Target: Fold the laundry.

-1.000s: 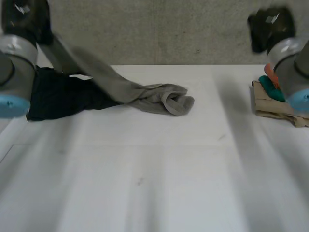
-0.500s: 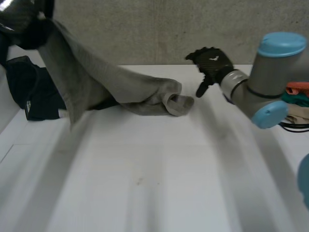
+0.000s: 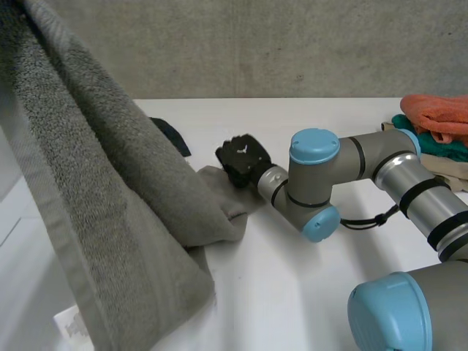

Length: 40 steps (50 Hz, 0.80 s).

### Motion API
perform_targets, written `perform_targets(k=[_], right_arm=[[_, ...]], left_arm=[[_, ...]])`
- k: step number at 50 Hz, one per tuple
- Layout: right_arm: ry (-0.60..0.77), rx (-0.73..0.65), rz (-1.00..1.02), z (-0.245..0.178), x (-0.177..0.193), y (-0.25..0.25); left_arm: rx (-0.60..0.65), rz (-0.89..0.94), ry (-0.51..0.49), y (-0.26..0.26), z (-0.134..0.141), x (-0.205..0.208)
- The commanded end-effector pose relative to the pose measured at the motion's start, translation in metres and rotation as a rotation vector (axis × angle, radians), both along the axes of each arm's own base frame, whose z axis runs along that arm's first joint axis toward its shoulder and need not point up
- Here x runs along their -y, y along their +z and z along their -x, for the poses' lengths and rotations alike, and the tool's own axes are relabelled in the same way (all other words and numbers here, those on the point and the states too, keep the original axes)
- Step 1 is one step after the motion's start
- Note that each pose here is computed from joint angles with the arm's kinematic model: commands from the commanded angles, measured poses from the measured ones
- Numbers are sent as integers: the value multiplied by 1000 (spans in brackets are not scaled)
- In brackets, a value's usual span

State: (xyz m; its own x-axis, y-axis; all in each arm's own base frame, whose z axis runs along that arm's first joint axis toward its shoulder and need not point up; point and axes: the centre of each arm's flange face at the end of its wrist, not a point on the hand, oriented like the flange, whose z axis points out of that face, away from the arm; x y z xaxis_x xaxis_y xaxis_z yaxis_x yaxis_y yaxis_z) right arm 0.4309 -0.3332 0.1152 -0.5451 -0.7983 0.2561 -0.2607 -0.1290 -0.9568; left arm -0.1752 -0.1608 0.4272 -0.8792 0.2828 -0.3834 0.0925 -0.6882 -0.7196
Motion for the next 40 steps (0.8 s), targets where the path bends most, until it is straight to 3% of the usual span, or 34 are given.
perform_targets(k=[1, 10, 18, 25, 29, 34, 37, 40], right_arm=[[59, -71, -105, 13, -23, 15], [24, -27, -85, 38, -12, 58], [239, -44, -152, 1, -70, 43], [316, -89, -205, -17, -102, 18], [215, -49, -130, -14, -71, 31], [-125, 64, 49, 11, -3, 81], [-278, 129, 134, 32, 20, 116], [-347, 163, 186, 47, 30, 139]], left_arm=[[-9, -47, 24, -5, -11, 25], [-11, -18, -1, 6, -7, 17], [-11, 2, -54, 12, 3, 3], [-26, -35, -35, 7, 2, 12], [-28, -60, -21, 2, 0, 23], [-29, -99, -5, -4, -2, 39], [-36, -108, 11, -5, -3, 52], [-51, -120, 34, -6, -6, 64]])
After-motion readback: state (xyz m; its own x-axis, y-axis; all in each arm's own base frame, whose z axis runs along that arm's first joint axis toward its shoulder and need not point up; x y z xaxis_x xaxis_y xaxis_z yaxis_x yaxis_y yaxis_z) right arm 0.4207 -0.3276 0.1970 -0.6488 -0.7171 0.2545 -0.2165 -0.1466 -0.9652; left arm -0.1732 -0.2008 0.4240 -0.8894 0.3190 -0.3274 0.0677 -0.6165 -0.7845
